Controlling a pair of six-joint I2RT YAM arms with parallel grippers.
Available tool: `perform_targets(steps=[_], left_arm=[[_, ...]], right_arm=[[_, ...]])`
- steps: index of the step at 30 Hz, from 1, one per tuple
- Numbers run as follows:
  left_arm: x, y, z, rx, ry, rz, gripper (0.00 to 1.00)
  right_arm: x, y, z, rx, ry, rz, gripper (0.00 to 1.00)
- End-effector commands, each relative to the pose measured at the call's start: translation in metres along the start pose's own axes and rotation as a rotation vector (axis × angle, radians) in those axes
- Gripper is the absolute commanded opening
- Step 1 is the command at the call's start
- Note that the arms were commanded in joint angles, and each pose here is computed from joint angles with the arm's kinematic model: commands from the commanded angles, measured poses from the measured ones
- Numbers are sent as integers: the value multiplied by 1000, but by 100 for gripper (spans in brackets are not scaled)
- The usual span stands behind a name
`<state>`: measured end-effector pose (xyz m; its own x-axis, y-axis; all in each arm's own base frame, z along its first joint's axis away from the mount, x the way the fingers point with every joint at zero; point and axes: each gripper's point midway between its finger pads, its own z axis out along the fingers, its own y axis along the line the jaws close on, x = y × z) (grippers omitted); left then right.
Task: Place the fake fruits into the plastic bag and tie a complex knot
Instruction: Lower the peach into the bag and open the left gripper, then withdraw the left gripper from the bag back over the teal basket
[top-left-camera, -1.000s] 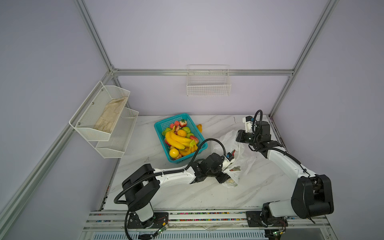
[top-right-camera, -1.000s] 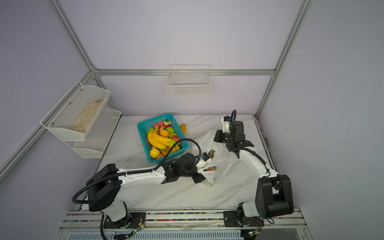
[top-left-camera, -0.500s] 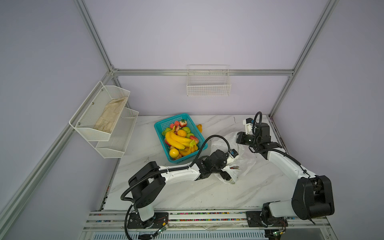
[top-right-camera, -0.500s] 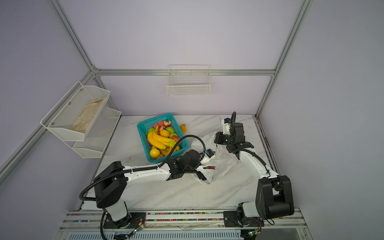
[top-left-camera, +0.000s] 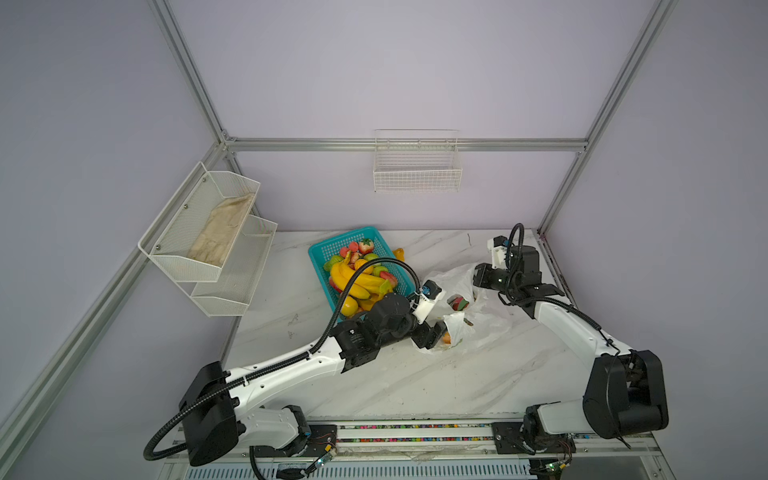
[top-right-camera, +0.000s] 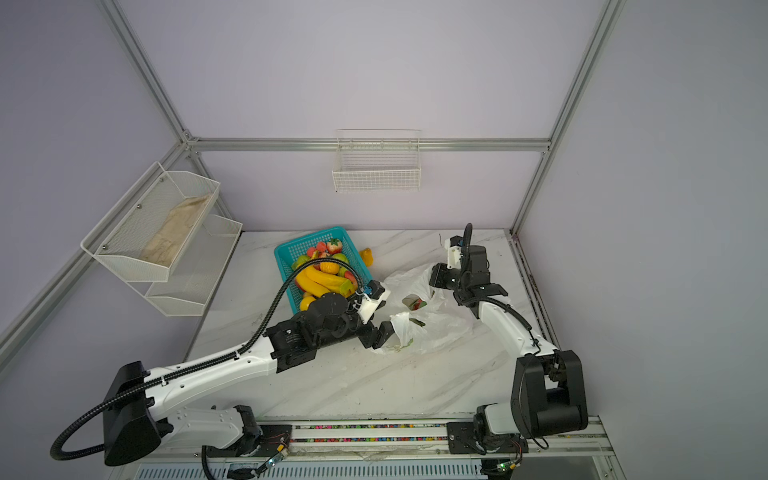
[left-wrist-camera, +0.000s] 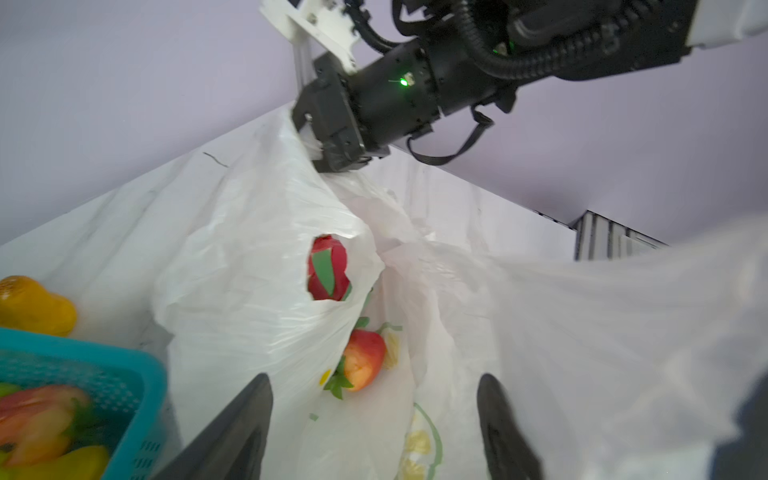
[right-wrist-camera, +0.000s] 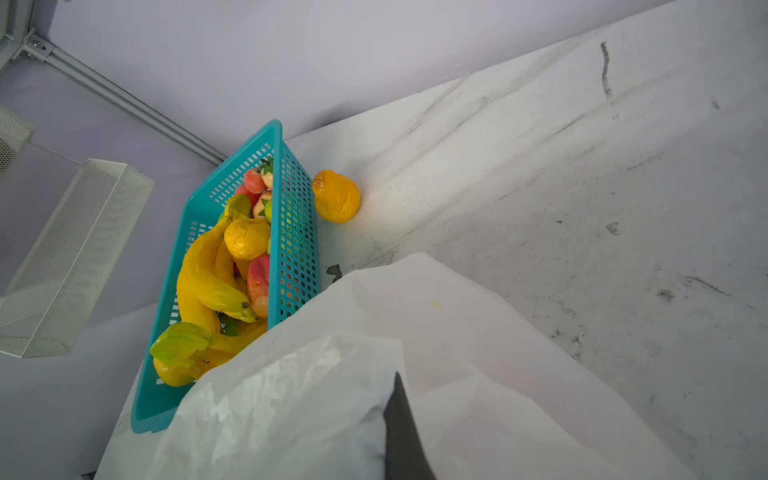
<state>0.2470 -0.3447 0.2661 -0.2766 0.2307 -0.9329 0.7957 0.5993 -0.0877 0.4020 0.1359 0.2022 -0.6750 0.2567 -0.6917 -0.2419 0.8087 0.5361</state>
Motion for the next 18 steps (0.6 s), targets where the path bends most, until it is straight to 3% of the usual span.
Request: perform_targets(steps=[1, 5, 11, 18], left_arm=[[0, 41, -22, -119, -19, -49, 76], [-17, 81, -44, -216, -86, -109, 76], [-29, 186, -67, -492, -136, -297, 77], [-19, 294, -33, -654, -32, -319, 77]], right_arm=[[-2, -4, 2, 13, -4, -20, 0], [-5, -3, 1, 18, -11, -32, 0], [-2, 0, 3, -9, -10, -46, 0], [-2, 1, 6, -24, -6, -53, 0]])
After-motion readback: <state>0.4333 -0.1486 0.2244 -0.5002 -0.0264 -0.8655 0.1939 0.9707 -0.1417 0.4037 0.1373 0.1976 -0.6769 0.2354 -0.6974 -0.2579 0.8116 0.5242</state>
